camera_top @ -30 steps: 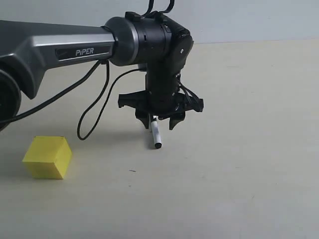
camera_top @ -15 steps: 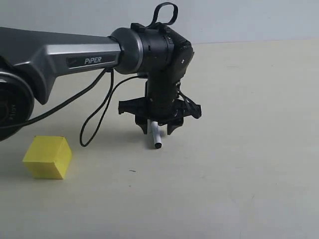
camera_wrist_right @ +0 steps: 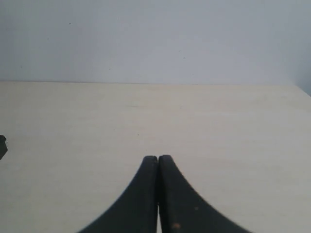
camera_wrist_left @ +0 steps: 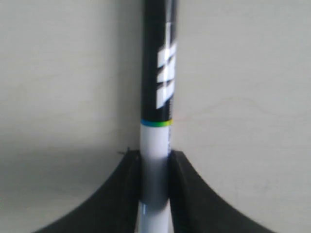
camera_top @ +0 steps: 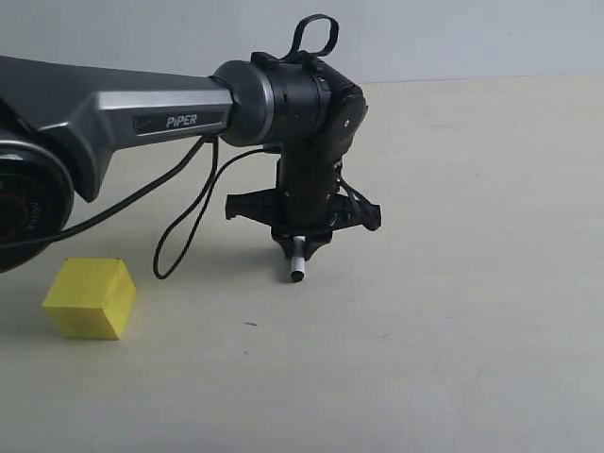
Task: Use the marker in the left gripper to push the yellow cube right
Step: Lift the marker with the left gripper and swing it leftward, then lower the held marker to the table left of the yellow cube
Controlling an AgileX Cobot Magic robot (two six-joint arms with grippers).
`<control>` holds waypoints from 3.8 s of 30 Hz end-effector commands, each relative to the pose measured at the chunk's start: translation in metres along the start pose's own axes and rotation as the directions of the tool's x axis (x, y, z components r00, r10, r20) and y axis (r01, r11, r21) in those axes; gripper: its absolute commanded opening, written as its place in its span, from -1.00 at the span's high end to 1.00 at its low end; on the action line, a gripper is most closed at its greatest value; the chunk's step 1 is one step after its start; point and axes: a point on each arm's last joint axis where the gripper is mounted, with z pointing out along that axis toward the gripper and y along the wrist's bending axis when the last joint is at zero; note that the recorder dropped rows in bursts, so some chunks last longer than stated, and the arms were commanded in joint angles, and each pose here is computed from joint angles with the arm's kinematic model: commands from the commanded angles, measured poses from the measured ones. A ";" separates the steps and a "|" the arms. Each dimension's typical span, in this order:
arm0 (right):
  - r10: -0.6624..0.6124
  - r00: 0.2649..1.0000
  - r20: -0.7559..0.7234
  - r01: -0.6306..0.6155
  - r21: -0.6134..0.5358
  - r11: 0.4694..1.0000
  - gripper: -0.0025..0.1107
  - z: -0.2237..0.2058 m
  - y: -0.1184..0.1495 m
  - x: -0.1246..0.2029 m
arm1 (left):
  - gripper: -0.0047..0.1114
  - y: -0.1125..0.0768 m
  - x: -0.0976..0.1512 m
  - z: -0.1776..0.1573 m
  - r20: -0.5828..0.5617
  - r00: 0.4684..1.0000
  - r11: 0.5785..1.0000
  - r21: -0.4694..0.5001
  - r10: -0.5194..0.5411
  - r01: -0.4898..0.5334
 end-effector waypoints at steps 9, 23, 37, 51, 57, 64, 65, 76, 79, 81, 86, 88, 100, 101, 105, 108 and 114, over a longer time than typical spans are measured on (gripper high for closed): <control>0.001 1.000 0.014 -0.001 -0.005 1.000 0.96 0.000 0.000 0.000 | 0.92 0.010 0.002 -0.057 0.052 0.966 0.967 -0.003 0.254 -0.254; 0.001 1.000 0.014 -0.001 -0.005 1.000 0.96 0.000 0.000 0.000 | 0.92 0.063 0.096 -0.197 0.287 0.737 0.790 -0.181 0.612 -0.585; 0.001 1.000 0.014 -0.001 -0.005 1.000 0.96 0.000 0.000 0.000 | 0.92 0.282 0.201 -0.223 0.432 0.657 0.778 -0.459 0.618 -0.429; 0.001 1.000 0.014 -0.001 -0.005 1.000 0.96 0.000 0.000 0.000 | 0.92 0.322 0.217 -0.174 0.176 0.489 0.440 -0.745 0.854 -0.501; 0.001 1.000 0.014 -0.001 -0.005 1.000 0.96 0.000 0.000 0.000 | 0.92 0.322 0.168 -0.172 0.081 0.599 0.483 -0.679 0.797 -0.552; 0.001 1.000 0.014 -0.001 -0.005 1.000 0.96 0.000 0.000 0.000 | 0.92 0.324 0.131 -0.143 -0.028 0.591 0.517 -0.452 0.806 -0.727; 0.001 1.000 0.014 -0.001 -0.005 1.000 0.96 0.000 0.000 0.000 | 0.92 0.327 0.129 -0.138 -0.066 0.574 0.495 -0.434 0.816 -0.753; 0.001 1.000 0.014 -0.001 -0.005 1.000 0.96 0.000 0.000 0.000 | 0.92 0.359 0.103 -0.094 -0.261 0.505 0.402 -0.362 0.823 -0.841; 0.001 1.000 0.014 -0.001 -0.005 1.000 0.96 0.000 0.000 0.000 | 0.92 0.357 0.092 -0.086 -0.175 0.482 0.384 -0.403 0.859 -0.831; 0.001 1.000 0.014 -0.001 -0.005 1.000 0.96 0.000 0.000 0.000 | 0.92 0.354 0.087 -0.082 -0.137 0.459 0.367 -0.424 0.878 -0.828; 0.001 1.000 0.014 -0.001 -0.005 1.000 0.96 0.000 0.000 0.000 | 0.92 0.351 0.088 -0.070 -0.214 0.293 0.216 -0.322 0.932 -0.922; 0.001 1.000 0.014 -0.001 -0.005 1.000 0.96 0.000 0.000 0.000 | 0.92 0.353 0.091 -0.065 -0.256 0.225 0.160 -0.252 0.940 -0.954; 0.001 1.000 0.014 -0.001 -0.005 1.000 0.96 0.000 0.000 0.000 | 0.92 0.370 0.100 -0.045 -0.119 0.142 0.133 -0.076 0.983 -0.988; 0.001 1.000 0.014 -0.001 -0.005 1.000 0.96 0.000 0.000 0.000 | 0.92 0.367 0.099 -0.043 -0.084 0.132 0.127 -0.068 0.988 -0.990; 0.001 1.000 0.014 -0.001 -0.005 1.000 0.96 0.000 0.000 0.000 | 0.92 0.362 0.098 -0.034 -0.035 0.120 0.118 -0.031 0.992 -0.992; 0.001 1.000 0.014 -0.001 -0.005 1.000 0.96 0.000 0.000 0.000 | 0.92 0.364 0.099 -0.030 -0.055 0.099 0.098 -0.007 0.994 -0.995; 0.001 1.000 0.014 -0.001 -0.005 1.000 0.96 0.000 0.000 0.000 | 0.92 0.366 0.098 -0.030 -0.063 0.095 0.094 -0.023 0.993 -0.995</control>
